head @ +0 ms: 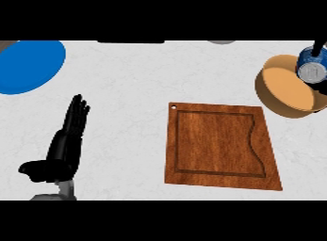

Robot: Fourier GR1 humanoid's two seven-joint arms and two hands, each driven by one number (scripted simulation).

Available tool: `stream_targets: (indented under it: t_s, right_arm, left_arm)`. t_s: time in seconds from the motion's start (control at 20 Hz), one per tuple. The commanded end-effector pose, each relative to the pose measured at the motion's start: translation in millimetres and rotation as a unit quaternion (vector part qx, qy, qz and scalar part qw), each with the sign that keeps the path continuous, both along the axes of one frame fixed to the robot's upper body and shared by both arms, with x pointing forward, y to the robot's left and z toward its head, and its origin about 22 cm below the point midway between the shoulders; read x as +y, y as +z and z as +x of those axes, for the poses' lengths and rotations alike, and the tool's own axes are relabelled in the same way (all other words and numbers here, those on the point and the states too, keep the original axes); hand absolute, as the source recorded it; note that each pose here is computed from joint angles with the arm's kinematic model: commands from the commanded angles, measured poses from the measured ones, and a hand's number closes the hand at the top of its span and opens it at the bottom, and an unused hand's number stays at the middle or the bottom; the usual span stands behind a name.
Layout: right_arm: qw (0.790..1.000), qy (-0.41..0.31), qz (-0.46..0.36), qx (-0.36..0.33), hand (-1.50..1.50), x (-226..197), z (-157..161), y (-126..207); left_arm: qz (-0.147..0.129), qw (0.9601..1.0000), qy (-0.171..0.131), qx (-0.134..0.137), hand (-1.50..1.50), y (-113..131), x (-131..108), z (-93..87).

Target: Pick the can from the cutting board and place it in the pot

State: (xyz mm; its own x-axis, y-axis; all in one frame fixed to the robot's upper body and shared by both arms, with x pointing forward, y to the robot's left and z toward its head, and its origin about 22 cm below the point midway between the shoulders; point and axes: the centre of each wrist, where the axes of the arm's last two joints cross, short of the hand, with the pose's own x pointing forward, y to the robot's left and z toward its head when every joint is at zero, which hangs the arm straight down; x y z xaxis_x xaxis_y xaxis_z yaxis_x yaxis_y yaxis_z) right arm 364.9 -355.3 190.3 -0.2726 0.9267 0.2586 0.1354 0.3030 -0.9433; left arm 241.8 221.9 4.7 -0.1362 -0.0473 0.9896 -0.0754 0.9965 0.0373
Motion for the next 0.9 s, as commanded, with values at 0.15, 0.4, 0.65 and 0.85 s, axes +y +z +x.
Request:
stream_targets:
  t_s: [0.15,0.4,0.65,0.85]
  right_arm:
    - [0.997,-0.031,-0.03,0.066,1.5,-13.8,32.2,-49.4]
    - [0.98,-0.118,-0.038,0.158,-1.5,-28.4,38.9,-69.4]
    - [0.982,-0.02,0.043,0.183,-1.5,-60.9,30.3,-77.1]
    - [0.971,0.004,0.214,0.109,-1.5,-42.7,45.4,-71.4]
  left_arm:
    - [-0.003,1.0,0.002,0.0,0.0,-0.2,-0.3,4.6]
    - [-0.001,0.9999,-0.013,-0.002,0.0,-3.0,13.0,-1.4]
    - [0.006,1.0,-0.001,-0.001,0.0,7.9,4.5,11.2]
    - [-0.004,1.0,-0.001,0.001,0.0,2.6,-0.5,8.0]
